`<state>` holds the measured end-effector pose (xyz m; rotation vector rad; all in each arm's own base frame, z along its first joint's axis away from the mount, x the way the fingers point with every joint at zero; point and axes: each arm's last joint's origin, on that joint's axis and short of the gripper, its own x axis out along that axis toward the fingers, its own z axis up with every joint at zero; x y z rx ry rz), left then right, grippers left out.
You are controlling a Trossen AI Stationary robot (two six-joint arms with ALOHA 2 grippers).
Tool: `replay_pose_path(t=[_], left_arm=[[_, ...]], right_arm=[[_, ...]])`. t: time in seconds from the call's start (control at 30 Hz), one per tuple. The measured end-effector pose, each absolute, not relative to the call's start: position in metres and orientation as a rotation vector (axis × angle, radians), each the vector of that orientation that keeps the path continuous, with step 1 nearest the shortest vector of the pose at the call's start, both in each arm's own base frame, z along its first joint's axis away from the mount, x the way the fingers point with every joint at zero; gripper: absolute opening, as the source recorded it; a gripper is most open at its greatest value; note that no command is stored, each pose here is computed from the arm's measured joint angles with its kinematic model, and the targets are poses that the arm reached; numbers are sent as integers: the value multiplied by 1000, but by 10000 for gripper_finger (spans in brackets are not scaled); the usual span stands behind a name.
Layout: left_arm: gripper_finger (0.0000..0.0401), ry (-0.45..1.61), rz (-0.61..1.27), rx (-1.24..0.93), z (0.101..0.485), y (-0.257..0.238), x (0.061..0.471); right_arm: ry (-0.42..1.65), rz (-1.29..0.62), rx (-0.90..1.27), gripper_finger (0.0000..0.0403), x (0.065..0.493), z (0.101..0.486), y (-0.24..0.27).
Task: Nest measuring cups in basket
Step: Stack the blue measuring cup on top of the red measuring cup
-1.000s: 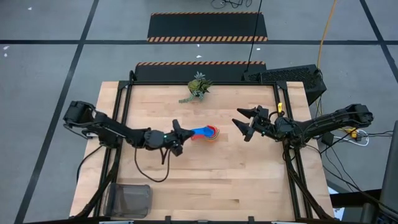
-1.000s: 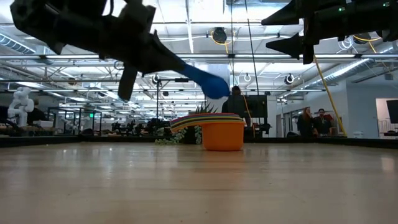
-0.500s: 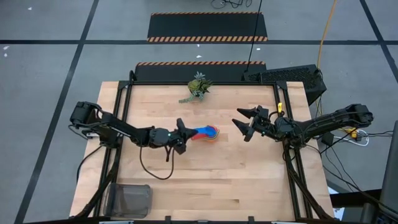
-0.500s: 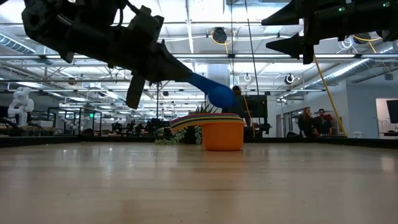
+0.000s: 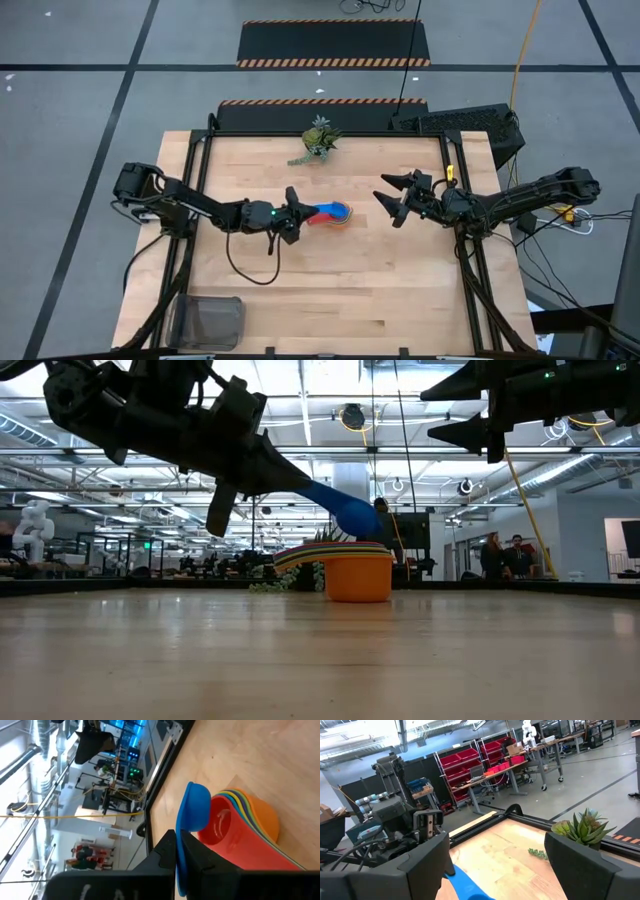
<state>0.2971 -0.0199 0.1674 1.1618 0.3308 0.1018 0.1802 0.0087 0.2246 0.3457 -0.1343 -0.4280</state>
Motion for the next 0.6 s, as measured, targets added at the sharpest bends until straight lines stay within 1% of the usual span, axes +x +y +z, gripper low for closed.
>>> replay_pose_path(t=[0.13,0.33,0.6], left_arm=[[11,330,101,1161,167,-20,297],[5,367,97,1185,161,-18,298],[14,363,142,1204,162,-17,300]], right_arm=[[-134,-428,345,318,180,225,9],[-134,-428,346,318,180,225,9],[-135,-428,346,318,180,225,9]])
